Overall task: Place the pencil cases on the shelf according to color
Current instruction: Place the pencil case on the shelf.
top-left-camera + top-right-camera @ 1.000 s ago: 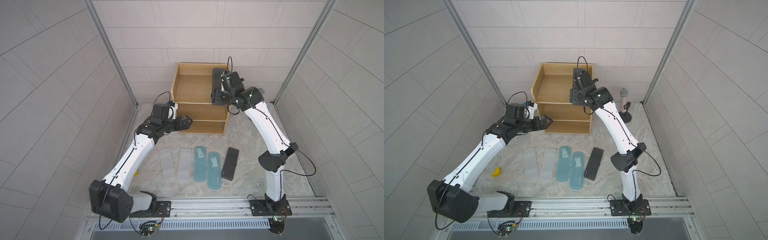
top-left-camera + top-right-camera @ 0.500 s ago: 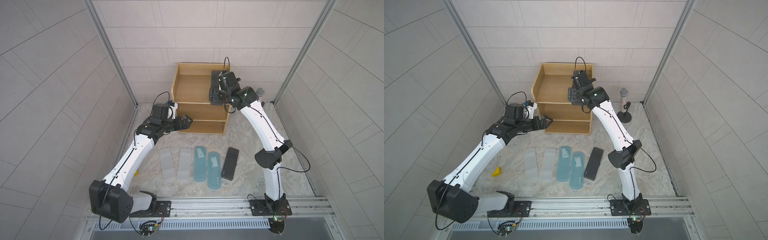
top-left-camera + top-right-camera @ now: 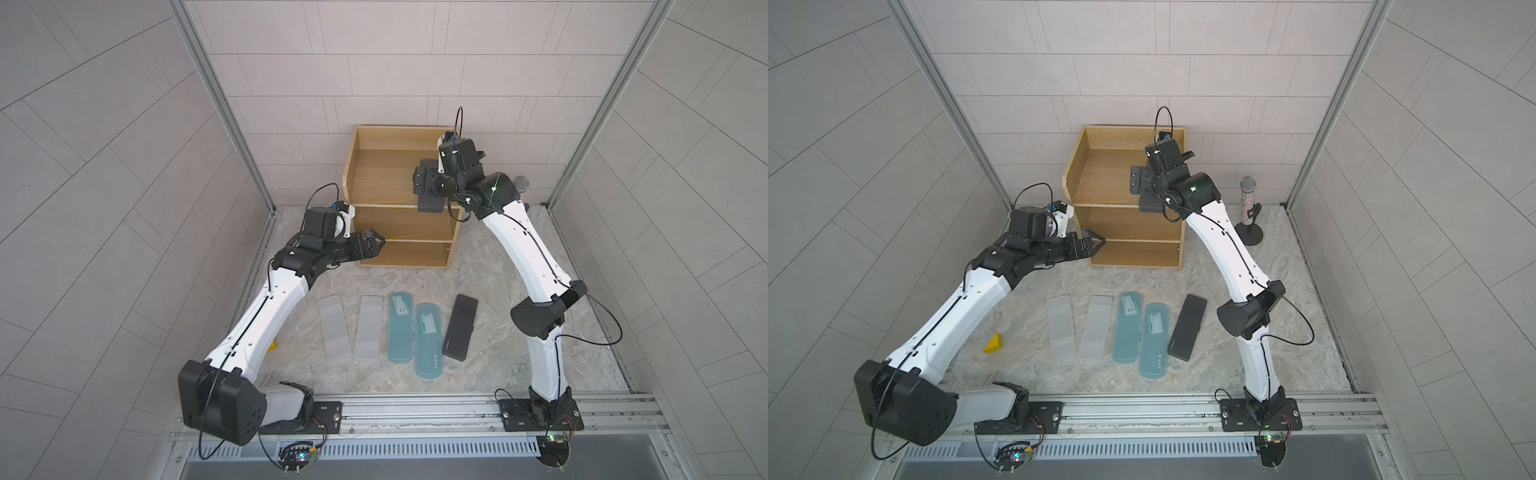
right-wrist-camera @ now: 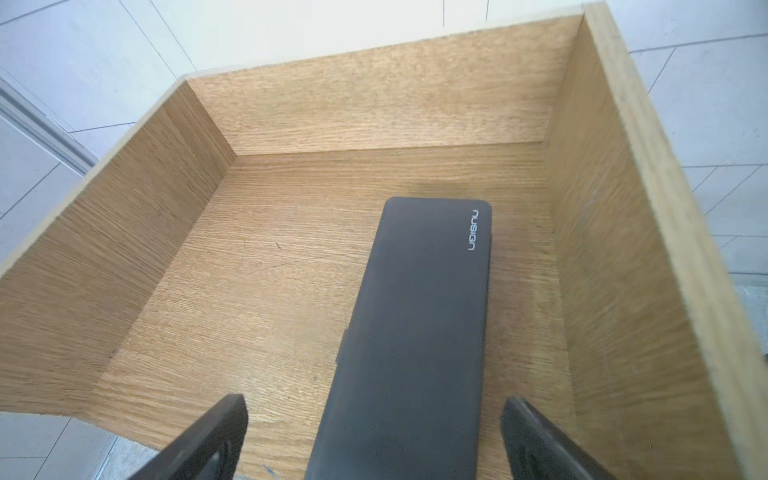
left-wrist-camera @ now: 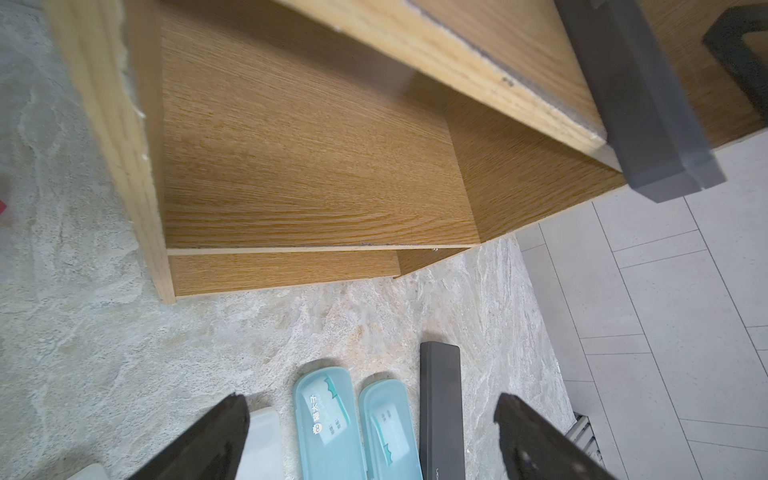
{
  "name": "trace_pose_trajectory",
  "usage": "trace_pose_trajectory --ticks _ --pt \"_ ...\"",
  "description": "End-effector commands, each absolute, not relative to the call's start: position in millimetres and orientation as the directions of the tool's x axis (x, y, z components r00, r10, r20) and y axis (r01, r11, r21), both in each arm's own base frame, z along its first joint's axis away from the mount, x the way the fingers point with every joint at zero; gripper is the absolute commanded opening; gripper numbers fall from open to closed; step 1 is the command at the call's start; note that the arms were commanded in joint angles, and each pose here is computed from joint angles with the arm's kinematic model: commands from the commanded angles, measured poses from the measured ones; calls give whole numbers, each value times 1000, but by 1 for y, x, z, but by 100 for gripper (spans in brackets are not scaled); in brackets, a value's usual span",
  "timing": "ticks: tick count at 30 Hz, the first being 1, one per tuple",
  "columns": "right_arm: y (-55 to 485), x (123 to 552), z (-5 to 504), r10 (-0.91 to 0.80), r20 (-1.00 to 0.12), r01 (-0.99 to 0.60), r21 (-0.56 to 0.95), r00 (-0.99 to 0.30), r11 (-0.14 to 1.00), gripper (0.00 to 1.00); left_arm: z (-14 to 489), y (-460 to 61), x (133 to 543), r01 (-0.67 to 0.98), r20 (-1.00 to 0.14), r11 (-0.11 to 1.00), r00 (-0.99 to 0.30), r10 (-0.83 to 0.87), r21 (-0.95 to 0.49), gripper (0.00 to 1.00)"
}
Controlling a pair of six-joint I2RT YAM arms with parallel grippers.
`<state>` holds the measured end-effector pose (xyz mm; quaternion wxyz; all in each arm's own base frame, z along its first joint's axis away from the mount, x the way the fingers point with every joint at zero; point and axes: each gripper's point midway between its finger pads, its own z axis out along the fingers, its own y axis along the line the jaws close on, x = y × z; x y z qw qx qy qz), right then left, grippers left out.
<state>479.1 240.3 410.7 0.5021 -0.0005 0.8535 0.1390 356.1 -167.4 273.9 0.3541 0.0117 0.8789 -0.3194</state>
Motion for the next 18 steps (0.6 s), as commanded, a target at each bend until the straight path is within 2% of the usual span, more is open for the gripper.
trace_pose_trajectory --ticks 1,4,7,13,14,18 --pt "241 440 458 125 -895 -238 245 -429 940 100 284 -165 356 272 -662 795 -721 -205 -543 100" --pt "248 420 448 95 -884 -277 243 -458 929 97 278 -163 353 239 -640 798 -735 -224 -554 100" --pt "253 402 432 83 -873 -306 256 -480 917 88 269 -161 346 212 -621 789 -742 -254 -576 100" --pt "253 391 387 86 -846 -298 278 -527 913 53 256 -150 328 185 -618 810 -744 -255 -556 100" --pt "254 391 380 80 -841 -298 276 -535 914 49 254 -149 325 187 -620 813 -744 -249 -551 100" --pt "259 399 363 59 -827 -293 264 -560 919 48 245 -147 320 189 -621 822 -749 -232 -536 100"
